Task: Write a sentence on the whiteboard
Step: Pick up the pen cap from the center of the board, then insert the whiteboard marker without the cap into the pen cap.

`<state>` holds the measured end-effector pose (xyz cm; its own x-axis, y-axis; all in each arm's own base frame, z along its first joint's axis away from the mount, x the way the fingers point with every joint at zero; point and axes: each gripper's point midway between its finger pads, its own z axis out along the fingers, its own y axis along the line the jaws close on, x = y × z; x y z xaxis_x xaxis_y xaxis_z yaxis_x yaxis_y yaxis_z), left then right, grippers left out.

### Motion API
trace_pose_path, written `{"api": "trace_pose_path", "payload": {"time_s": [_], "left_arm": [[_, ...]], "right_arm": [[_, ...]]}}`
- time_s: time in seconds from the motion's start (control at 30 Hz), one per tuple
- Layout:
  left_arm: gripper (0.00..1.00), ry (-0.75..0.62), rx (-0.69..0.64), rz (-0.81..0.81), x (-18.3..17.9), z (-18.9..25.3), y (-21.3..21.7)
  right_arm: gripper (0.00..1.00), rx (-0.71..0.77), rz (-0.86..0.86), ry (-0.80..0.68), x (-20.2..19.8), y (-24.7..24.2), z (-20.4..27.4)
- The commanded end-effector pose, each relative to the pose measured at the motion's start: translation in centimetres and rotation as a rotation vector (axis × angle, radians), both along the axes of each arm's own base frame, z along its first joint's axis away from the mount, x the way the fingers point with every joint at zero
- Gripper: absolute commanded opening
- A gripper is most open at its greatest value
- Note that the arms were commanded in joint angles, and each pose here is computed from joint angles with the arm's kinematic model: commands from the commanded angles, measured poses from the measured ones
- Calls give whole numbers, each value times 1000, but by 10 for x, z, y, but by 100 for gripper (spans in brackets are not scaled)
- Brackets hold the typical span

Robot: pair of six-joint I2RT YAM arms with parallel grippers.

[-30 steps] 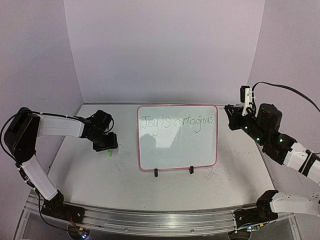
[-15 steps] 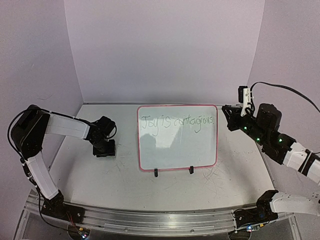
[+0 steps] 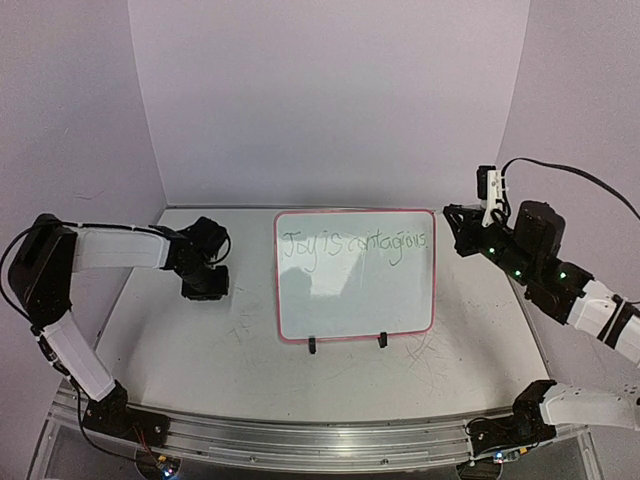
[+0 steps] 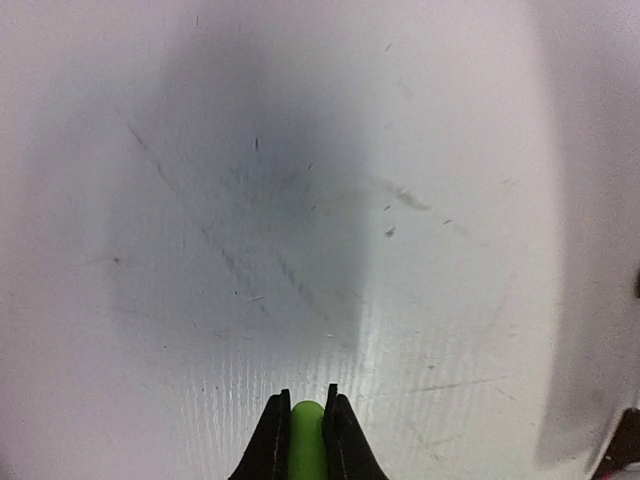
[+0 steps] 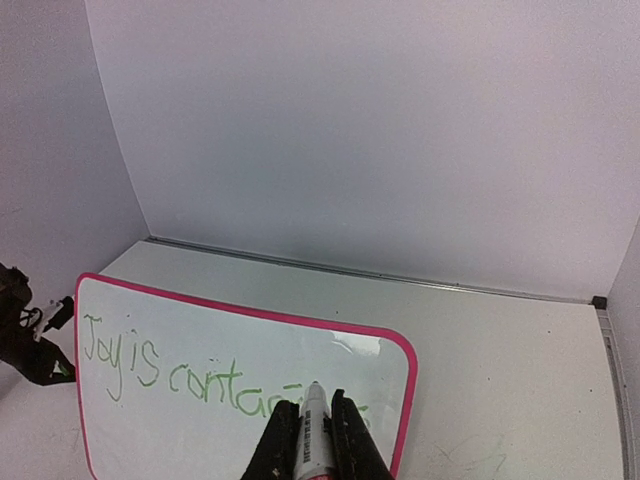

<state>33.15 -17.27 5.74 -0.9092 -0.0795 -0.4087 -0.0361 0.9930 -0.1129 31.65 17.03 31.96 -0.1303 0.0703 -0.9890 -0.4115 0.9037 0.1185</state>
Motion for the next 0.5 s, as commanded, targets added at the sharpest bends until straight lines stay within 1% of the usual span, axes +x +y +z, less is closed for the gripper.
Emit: {"api": "trace_pose_path", "payload": {"time_s": [0.0,0.1,0.17,0.2,0.33,0.4,0.47], "left_arm": [[0,-391,-210,-143,30,179,-32],[0,-592,-410,-346,13,275,-63],[0,-712,-555,-506,-9,326,-83],[0,-764,-628,-598,-22,345,-93],[0,-969,-860,-864,-70,394,-111],[0,-1025,-949,-994,-92,406,-122],[0,-1056,-987,-1111,-110,409,-138]], "right_arm": [[0,69,99,-38,0,20,39],[0,161,223,-29,-5,43,56],[0,240,316,-22,-10,57,68],[0,276,379,-27,-15,66,76],[0,420,602,-32,-31,94,108],[0,492,713,-51,-41,104,124],[0,568,816,-61,-48,113,139]]}}
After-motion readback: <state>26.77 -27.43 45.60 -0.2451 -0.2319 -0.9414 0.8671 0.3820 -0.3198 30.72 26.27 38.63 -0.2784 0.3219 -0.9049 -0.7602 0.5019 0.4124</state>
